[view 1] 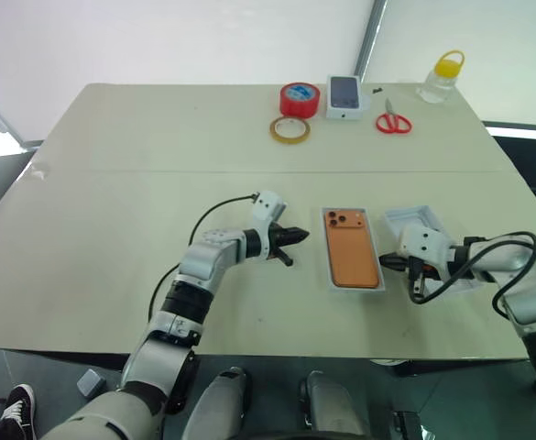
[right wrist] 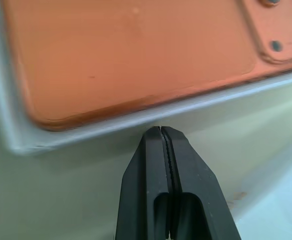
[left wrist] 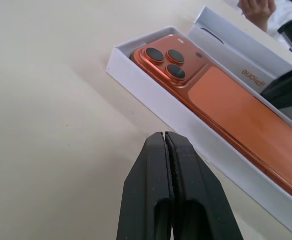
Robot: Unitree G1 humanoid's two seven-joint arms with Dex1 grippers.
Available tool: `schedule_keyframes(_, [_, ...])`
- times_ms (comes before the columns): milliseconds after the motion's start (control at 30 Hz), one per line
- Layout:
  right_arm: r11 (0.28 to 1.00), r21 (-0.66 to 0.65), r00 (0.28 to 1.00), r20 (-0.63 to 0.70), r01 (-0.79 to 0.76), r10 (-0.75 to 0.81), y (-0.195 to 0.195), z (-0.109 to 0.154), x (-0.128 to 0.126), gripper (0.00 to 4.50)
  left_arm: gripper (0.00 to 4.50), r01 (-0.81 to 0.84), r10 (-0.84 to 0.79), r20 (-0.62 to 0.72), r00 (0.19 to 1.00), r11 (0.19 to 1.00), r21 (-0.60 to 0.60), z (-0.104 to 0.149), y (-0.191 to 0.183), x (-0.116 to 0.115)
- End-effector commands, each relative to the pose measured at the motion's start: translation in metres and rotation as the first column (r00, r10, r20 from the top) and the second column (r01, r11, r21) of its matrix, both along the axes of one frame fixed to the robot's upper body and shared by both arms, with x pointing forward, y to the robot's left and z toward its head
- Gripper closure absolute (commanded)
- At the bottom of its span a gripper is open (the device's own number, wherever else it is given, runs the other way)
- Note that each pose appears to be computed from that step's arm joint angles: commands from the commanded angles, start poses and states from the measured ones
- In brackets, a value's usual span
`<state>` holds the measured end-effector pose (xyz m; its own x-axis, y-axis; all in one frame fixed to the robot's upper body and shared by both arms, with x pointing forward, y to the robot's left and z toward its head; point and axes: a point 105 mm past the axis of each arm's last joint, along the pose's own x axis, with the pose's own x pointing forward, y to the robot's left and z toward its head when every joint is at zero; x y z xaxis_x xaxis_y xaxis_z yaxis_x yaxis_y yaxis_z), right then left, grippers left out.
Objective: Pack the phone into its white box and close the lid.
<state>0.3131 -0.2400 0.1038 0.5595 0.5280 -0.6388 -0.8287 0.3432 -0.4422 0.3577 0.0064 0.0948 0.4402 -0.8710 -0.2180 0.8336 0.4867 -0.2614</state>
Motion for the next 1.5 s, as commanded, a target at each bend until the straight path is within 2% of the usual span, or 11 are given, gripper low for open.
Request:
schedule_keyframes(33, [0.999,-0.038,0.997,0.071,0.021,-0.018,-0.009,0.016,0.01,4.5,4.41,-0.005,0.01,0.092,0.996,0.998,-0.06,0.026,0.013,-0.001])
schedule_keyframes(367, [0.984,-0.047,0.951,0.268,0.17,-0.151,-0.019,0.027,0.056,4.5,4.41,-0.06,0.071,0.186,0.98,0.996,-0.062,0.047,0.059,0.001])
schedule_keyframes(733, [0.971,-0.115,0.934,0.318,0.211,-0.165,-0.031,0.027,0.065,4.5,4.41,-0.092,0.108,0.303,0.947,0.993,-0.067,0.061,0.086,-0.002])
schedule_keyframes(833, [0.978,-0.02,0.931,0.309,0.208,-0.192,-0.024,0.038,0.065,4.5,4.41,-0.088,0.106,0.328,0.939,0.994,-0.069,0.066,0.09,-0.004])
schedule_keyframes(900, [0.976,0.093,0.949,0.233,0.195,-0.212,-0.016,0.045,0.058,3.95,4.5,-0.073,0.088,0.302,0.949,0.995,-0.061,0.064,0.095,-0.006])
schedule_keyframes(1000, [0.962,0.158,0.95,0.186,0.224,-0.252,-0.018,0.053,0.052,2.67,3.61,-0.037,0.054,0.292,0.955,0.997,-0.064,0.064,0.103,-0.012])
schedule_keyframes(1133, [0.935,0.241,0.943,0.144,0.261,-0.3,-0.019,0.062,0.04,0.6,1.64,-0.018,0.032,0.3,0.953,0.999,-0.051,0.064,0.117,-0.018])
schedule_keyframes(1233, [0.872,0.306,0.892,0.126,0.382,-0.435,-0.029,0.063,0.033,0.54,0.09,-0.004,0.011,0.332,0.943,1.0,-0.021,0.064,0.126,-0.027])
schedule_keyframes(1300, [0.829,0.345,0.862,0.096,0.44,-0.497,-0.031,0.062,0.027,0.54,0.09,0.011,0.0,0.316,0.949,0.999,-0.034,0.065,0.129,-0.031])
schedule_keyframes(1367, [0.848,0.32,0.873,0.107,0.423,-0.476,-0.029,0.061,0.016,0.54,0.09,0.013,-0.009,0.365,0.931,1.0,-0.007,0.067,0.132,-0.034])
schedule_keyframes(1500, [0.76,0.329,0.799,0.027,0.56,-0.601,-0.045,0.05,-0.006,0.54,0.09,0.009,-0.029,0.475,0.88,0.999,0.046,0.07,0.138,-0.038])
